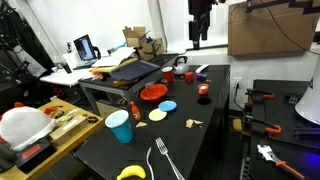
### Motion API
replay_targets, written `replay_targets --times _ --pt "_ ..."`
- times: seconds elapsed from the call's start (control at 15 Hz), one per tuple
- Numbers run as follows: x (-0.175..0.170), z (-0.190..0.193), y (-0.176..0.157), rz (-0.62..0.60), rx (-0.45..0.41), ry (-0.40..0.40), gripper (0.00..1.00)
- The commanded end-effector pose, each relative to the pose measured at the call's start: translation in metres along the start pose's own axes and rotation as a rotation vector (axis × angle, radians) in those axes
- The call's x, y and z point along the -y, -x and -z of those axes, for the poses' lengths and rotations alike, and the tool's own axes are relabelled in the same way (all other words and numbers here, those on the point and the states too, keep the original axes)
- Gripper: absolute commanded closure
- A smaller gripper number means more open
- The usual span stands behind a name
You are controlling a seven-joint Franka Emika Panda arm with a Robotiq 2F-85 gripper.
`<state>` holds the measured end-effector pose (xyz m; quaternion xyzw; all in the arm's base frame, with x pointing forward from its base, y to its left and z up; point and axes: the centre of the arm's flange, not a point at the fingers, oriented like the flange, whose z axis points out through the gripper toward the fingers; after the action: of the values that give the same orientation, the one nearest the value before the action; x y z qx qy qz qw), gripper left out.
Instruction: Move the orange object to the left
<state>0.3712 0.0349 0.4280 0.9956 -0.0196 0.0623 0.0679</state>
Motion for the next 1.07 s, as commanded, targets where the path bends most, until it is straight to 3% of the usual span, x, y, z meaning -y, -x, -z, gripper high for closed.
replay_targets --times 0.0,1.0 --pt "-0.015 -0.008 -0.016 0.008 -0.025 0.0 0.0" --pt "-0.053 -0.022 -0.05 -0.04 -0.076 0.032 0.0"
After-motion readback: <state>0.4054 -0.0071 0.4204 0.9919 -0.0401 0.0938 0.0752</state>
